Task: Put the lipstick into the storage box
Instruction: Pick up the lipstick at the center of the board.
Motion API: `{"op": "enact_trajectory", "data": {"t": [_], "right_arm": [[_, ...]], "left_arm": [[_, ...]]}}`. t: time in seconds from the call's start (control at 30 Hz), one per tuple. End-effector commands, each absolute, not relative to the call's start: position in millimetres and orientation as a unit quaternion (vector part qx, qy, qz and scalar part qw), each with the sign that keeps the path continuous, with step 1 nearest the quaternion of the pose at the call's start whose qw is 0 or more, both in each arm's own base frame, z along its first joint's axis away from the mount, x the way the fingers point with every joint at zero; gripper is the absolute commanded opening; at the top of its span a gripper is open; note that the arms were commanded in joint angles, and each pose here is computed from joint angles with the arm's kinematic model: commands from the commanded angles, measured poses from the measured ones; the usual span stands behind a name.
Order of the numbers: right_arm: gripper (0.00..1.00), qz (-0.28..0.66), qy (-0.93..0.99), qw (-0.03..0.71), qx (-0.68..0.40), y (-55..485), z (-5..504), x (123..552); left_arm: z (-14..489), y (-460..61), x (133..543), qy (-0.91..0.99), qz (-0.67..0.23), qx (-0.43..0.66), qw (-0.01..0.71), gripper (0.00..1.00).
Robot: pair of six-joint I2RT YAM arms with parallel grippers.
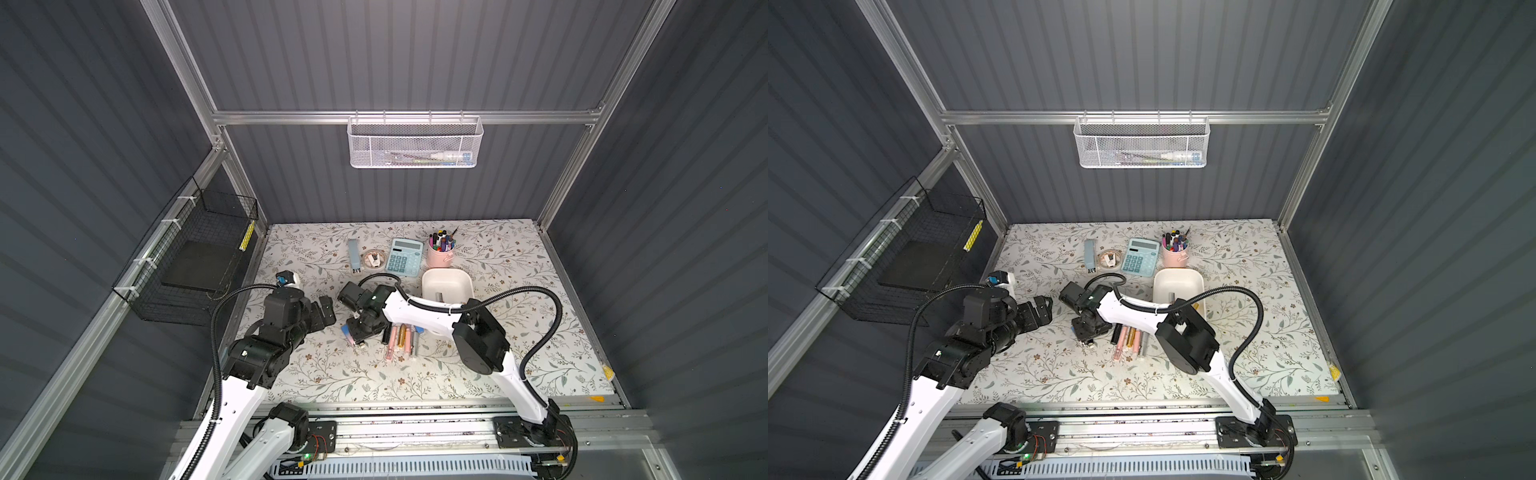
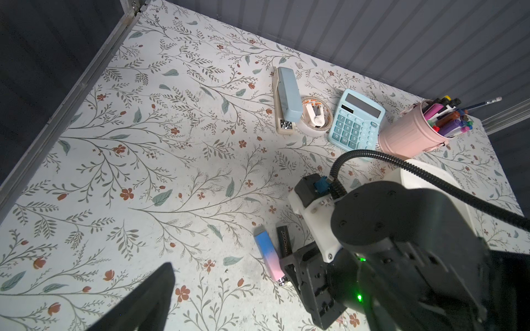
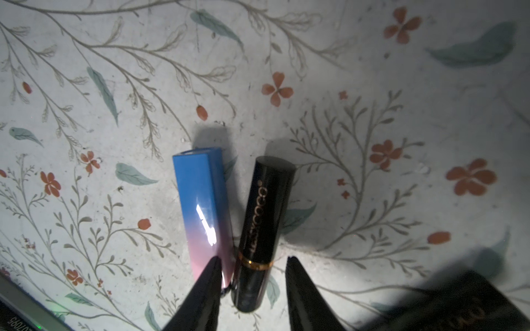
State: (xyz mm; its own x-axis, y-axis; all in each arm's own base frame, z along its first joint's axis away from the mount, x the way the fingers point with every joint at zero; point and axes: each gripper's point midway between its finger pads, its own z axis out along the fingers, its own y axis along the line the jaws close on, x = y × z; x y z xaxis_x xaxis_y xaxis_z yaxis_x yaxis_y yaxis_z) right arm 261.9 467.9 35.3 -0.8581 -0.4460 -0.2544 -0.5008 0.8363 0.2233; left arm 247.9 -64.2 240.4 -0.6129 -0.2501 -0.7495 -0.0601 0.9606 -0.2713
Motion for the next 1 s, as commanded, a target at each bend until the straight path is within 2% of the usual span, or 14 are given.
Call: {"op": "enact_trajectory", "data": {"t": [0.0,0.6,0.97], "right_arm": [[0.39,0.121,0.958,0.079,-0.246,460,17,263],[0.36,0.108,0.96,0.076,-0.247,455,4,271],[0.27,0.097,0.962,0.078,-0.243,449,6,272]], "left_arm": [[237,-65,248,0.894,-0.105,-0.075,0.429,1.0],[235,-67,248,0.896,-0.107,-0.071,0.424,1.0],[234,-68,249,0.897,-0.106,-0.071,0.423,1.0]]}}
